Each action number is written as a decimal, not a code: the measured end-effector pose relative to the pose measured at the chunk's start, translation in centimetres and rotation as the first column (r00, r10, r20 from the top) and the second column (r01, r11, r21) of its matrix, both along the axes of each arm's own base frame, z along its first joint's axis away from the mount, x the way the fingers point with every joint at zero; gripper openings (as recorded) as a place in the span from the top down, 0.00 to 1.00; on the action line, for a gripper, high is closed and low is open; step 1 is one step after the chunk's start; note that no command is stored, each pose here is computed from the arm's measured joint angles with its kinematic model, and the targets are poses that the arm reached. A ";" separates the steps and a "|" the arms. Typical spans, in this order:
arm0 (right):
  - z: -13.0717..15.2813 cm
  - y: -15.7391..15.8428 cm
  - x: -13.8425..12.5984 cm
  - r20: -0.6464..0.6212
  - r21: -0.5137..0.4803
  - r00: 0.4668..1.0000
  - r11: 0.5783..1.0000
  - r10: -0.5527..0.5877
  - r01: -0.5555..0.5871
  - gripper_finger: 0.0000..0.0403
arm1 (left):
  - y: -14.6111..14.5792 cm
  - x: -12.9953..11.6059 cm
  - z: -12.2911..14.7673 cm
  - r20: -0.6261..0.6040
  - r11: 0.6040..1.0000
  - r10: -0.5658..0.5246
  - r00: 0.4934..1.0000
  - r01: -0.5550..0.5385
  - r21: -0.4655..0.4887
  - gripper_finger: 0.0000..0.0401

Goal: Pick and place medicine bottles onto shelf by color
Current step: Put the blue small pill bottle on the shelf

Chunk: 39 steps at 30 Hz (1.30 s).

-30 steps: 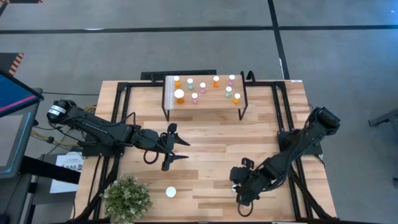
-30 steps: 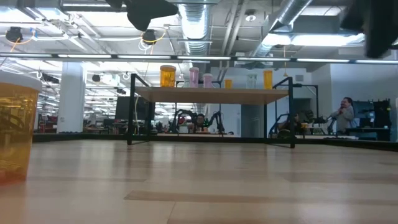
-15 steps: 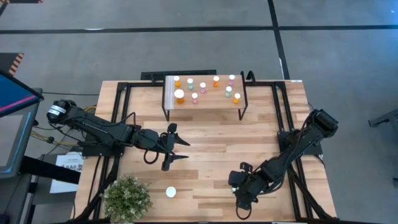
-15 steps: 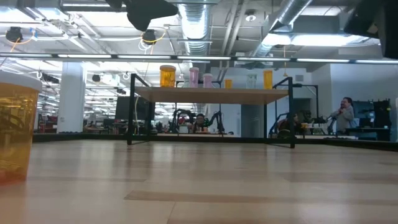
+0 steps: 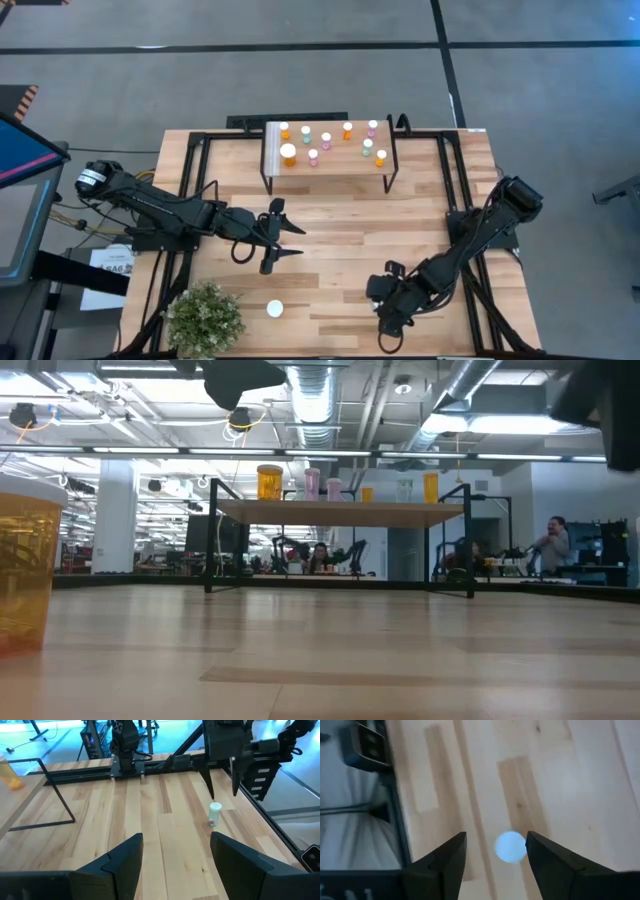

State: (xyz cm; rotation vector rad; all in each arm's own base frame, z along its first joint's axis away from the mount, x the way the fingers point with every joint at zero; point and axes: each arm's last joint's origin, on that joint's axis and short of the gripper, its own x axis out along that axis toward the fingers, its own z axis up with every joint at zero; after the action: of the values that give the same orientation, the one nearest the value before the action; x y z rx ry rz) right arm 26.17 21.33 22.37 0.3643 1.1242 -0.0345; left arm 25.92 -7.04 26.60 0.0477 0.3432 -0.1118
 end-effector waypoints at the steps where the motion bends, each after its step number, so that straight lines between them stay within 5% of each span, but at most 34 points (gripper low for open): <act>1: -0.2 0.0 0.1 -0.002 -0.001 1.000 1.000 -0.001 0.001 0.44 | 0.0 0.0 0.0 0.000 1.000 0.000 1.000 0.000 0.000 0.45; 27: -3.5 -0.2 1.0 -0.149 -0.049 0.989 0.999 0.010 -0.018 0.41 | 0.0 0.0 -0.1 -0.007 1.000 0.004 1.000 -0.004 0.003 0.45; 39: -3.5 -0.3 1.1 -0.158 -0.044 0.987 0.998 0.033 -0.041 0.64 | 0.0 0.0 -0.1 -0.007 1.000 0.004 1.000 -0.004 0.003 0.45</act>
State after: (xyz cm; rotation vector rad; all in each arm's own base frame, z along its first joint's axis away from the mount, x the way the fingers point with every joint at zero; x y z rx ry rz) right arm 27.24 21.06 18.86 0.3024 1.2835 -0.0576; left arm 25.89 -7.02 26.53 0.0498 0.3504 -0.1075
